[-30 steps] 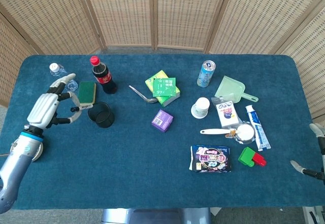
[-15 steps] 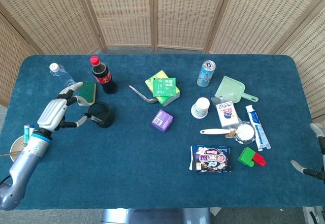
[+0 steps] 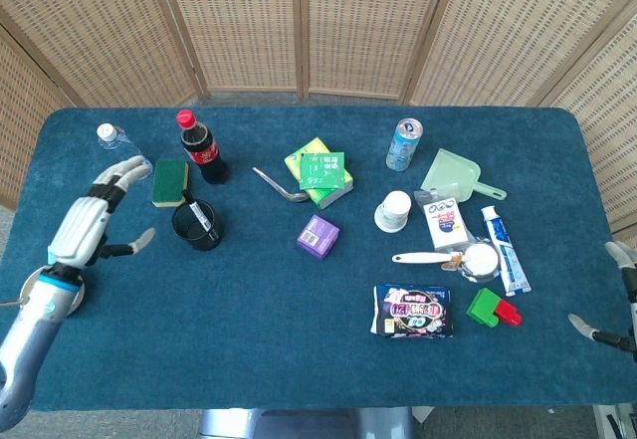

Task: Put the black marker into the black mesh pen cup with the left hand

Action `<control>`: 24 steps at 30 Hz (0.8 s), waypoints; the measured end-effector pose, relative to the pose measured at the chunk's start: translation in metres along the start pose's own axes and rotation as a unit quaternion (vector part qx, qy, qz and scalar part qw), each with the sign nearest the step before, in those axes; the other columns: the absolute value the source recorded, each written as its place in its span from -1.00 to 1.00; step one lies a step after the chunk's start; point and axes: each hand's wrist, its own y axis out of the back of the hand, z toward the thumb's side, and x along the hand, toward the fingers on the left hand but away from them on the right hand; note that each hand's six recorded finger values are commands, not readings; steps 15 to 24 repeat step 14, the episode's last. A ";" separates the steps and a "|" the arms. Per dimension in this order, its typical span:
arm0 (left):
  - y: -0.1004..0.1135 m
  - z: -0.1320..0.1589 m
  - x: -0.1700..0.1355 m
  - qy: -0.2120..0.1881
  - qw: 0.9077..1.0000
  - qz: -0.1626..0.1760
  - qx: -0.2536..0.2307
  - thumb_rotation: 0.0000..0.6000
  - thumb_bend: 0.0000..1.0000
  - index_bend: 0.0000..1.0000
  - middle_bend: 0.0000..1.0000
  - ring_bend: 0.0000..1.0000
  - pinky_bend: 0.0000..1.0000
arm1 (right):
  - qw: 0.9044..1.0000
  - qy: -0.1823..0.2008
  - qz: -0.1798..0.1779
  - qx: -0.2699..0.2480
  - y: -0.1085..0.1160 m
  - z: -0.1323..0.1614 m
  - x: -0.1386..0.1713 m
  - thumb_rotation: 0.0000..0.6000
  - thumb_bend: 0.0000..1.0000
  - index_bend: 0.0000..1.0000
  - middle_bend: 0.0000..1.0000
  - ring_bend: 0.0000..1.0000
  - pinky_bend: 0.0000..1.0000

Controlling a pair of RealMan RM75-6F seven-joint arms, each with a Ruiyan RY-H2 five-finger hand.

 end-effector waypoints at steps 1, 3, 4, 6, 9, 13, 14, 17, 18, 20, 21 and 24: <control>0.002 -0.002 -0.006 0.000 1.000 0.004 0.005 1.00 -0.26 -0.83 -1.00 -1.00 -1.00 | 1.000 0.000 0.000 0.000 0.000 0.000 0.000 1.00 -1.00 -0.85 -1.00 -1.00 -1.00; 0.006 -0.009 -0.020 0.008 1.000 0.006 0.015 1.00 -0.26 -0.80 -1.00 -1.00 -1.00 | 1.000 0.001 0.000 0.001 0.000 0.000 0.000 1.00 -1.00 -0.85 -1.00 -1.00 -1.00; 0.008 -0.015 -0.027 0.016 1.000 0.005 0.022 1.00 -0.25 -0.78 -1.00 -1.00 -1.00 | 1.000 0.001 0.000 0.001 0.000 0.001 0.000 1.00 -1.00 -0.85 -1.00 -1.00 -1.00; 0.011 -0.027 -0.040 0.035 0.999 0.003 0.042 1.00 -0.25 -0.72 -1.00 -1.00 -1.00 | 1.000 0.001 0.000 0.002 0.000 0.001 0.001 1.00 -1.00 -0.85 -1.00 -1.00 -1.00; 0.016 -0.039 -0.052 0.060 0.995 0.005 0.080 1.00 -0.25 -0.66 -1.00 -1.00 -1.00 | 1.000 0.001 0.001 0.004 -0.001 0.001 0.001 1.00 -1.00 -0.85 -1.00 -1.00 -1.00; 0.023 -0.055 -0.074 0.107 0.984 0.008 0.140 1.00 -0.24 -0.59 -1.00 -1.00 -1.00 | 1.000 0.001 0.000 0.008 -0.001 0.002 0.001 1.00 -1.00 -0.85 -1.00 -1.00 -1.00; 0.024 -0.059 -0.081 0.122 0.980 0.009 0.158 1.00 -0.24 -0.59 -1.00 -1.00 -1.00 | 1.000 0.000 0.000 0.009 -0.001 0.001 0.001 1.00 -1.00 -0.85 -1.00 -1.00 -1.00; 0.024 -0.059 -0.081 0.122 0.980 0.009 0.158 1.00 -0.24 -0.59 -1.00 -1.00 -1.00 | 1.000 0.000 0.000 0.009 -0.001 0.001 0.001 1.00 -1.00 -0.85 -1.00 -1.00 -1.00; 0.024 -0.059 -0.081 0.122 0.980 0.009 0.158 1.00 -0.24 -0.59 -1.00 -1.00 -1.00 | 1.000 0.000 0.000 0.009 -0.001 0.001 0.001 1.00 -1.00 -0.85 -1.00 -1.00 -1.00; 0.024 -0.059 -0.081 0.122 0.980 0.009 0.158 1.00 -0.24 -0.59 -1.00 -1.00 -1.00 | 1.000 0.000 0.000 0.009 -0.001 0.001 0.001 1.00 -1.00 -0.85 -1.00 -1.00 -1.00; 0.024 -0.059 -0.081 0.122 0.980 0.009 0.158 1.00 -0.24 -0.59 -1.00 -1.00 -1.00 | 1.000 0.000 0.000 0.009 -0.001 0.001 0.001 1.00 -1.00 -0.85 -1.00 -1.00 -1.00; 0.024 -0.059 -0.081 0.122 0.980 0.009 0.158 1.00 -0.24 -0.59 -1.00 -1.00 -1.00 | 1.000 0.000 0.000 0.009 -0.001 0.001 0.001 1.00 -1.00 -0.85 -1.00 -1.00 -1.00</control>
